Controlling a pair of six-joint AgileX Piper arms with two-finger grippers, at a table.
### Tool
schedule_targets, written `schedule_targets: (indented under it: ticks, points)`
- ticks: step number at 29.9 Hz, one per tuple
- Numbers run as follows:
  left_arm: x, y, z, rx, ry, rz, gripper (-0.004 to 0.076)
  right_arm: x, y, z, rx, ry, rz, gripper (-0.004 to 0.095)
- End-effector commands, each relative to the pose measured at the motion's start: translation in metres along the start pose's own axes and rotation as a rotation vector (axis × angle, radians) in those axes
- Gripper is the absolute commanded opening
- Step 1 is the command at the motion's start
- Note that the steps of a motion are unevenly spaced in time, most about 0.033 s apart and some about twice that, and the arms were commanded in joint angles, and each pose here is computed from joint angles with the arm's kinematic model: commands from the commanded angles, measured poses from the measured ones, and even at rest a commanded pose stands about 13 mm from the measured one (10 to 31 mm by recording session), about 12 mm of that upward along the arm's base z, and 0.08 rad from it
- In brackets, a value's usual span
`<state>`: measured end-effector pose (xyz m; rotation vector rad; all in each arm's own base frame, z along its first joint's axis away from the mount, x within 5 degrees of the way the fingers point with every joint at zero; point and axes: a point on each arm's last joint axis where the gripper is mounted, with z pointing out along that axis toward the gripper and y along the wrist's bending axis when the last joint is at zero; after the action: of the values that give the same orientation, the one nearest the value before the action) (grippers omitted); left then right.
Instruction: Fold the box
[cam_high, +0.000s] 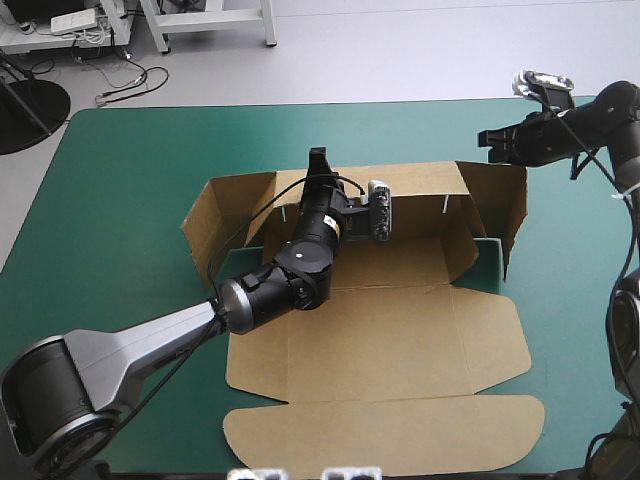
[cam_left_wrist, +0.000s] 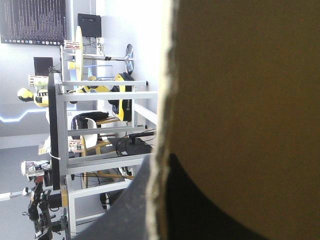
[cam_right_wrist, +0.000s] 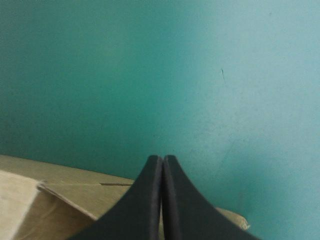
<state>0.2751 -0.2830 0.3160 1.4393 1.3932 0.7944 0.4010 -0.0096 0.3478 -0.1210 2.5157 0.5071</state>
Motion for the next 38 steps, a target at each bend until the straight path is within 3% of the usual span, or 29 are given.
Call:
schedule_targets:
  ticks: [1,8,14,19,29,38]
  points:
    - [0.001,0.025,-0.016,-0.088,-0.008,-0.025,-0.001,-0.005,0.01,-0.02,-0.014,-0.038,-0.023,-0.0018]
    - [0.002,0.026,-0.016,-0.089,0.001,-0.027,-0.001,0.007,0.014,-0.026,-0.021,0.063,-0.059,-0.0019]
    - [0.002,0.026,-0.016,-0.088,-0.002,-0.026,-0.001,0.029,0.022,-0.021,-0.126,0.079,-0.084,-0.0018]
    - [0.002,0.024,-0.016,-0.069,0.002,-0.046,-0.001,0.054,0.026,-0.023,-0.125,0.025,-0.114,-0.0019]
    - [0.002,0.021,-0.016,-0.047,0.006,-0.064,-0.001,0.097,0.034,-0.01,-0.22,-0.188,-0.139,-0.0019]
    - [0.001,0.01,-0.007,-0.019,0.031,-0.016,-0.001,0.125,0.033,-0.001,-0.23,-0.163,-0.265,-0.0008]
